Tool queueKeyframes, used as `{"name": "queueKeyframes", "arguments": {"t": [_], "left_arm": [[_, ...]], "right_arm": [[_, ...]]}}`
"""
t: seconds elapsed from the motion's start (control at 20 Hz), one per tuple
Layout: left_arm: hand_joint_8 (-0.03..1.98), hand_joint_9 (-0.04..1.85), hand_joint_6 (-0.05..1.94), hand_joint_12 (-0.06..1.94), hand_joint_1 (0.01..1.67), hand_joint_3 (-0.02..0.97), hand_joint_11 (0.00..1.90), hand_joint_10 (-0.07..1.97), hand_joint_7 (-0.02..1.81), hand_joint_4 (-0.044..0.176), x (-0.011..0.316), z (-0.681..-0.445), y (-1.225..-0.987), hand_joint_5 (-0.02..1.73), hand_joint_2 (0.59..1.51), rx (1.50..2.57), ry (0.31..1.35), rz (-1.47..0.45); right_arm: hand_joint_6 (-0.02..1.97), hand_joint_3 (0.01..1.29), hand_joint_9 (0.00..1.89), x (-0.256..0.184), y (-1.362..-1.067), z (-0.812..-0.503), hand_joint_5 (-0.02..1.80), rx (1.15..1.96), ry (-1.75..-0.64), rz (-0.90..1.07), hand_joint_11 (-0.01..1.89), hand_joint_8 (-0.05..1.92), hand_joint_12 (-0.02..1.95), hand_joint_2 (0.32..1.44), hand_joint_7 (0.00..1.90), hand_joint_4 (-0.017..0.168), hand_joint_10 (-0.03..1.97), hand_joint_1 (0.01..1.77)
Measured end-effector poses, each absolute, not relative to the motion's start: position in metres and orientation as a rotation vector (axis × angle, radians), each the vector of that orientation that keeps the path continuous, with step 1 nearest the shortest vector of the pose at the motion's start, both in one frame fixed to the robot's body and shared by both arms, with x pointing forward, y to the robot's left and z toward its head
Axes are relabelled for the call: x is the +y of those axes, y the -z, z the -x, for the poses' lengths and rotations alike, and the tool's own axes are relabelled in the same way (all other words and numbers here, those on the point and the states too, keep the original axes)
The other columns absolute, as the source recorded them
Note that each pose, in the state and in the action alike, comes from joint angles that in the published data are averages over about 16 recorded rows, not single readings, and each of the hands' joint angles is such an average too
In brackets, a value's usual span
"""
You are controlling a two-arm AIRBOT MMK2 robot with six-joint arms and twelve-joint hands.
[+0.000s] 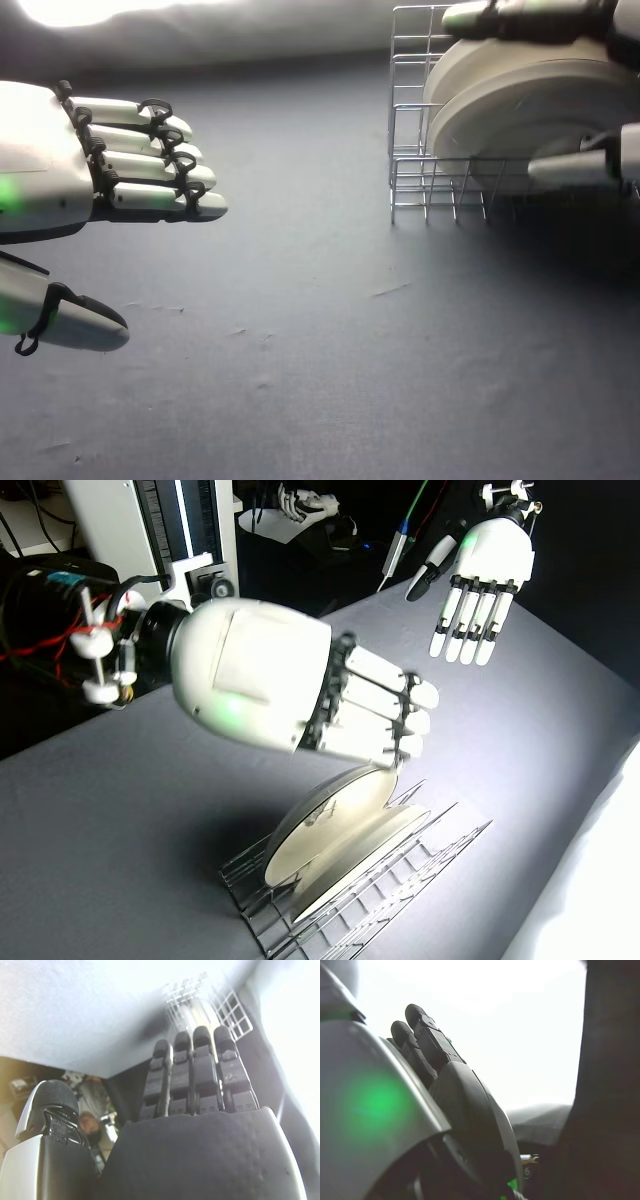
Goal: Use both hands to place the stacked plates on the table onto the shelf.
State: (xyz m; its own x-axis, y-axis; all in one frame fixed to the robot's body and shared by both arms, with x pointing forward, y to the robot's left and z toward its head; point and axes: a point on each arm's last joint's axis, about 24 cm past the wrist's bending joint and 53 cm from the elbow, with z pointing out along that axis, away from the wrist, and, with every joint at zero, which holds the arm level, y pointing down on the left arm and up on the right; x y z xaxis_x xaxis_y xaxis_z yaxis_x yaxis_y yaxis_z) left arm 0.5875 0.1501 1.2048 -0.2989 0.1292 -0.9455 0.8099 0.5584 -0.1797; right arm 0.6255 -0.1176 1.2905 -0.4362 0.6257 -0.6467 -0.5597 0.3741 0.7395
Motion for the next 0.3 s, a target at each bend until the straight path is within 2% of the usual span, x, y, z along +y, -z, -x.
{"name": "queueKeyframes", "arguments": {"t": [0.3], "left_arm": [[0.0, 0.17, 0.01, 0.31, 0.02, 0.006, 0.02, 0.02, 0.18, 0.003, 0.151, -0.588, -1.205, 0.17, 1.174, 1.77, 0.833, -0.774]], "right_arm": [[0.0, 0.01, 0.45, -0.099, -1.287, -0.605, 0.38, 1.52, -1.314, 0.107, 0.04, 0.01, 1.24, 1.06, 0.44, -0.007, 0.06, 1.06]]}}
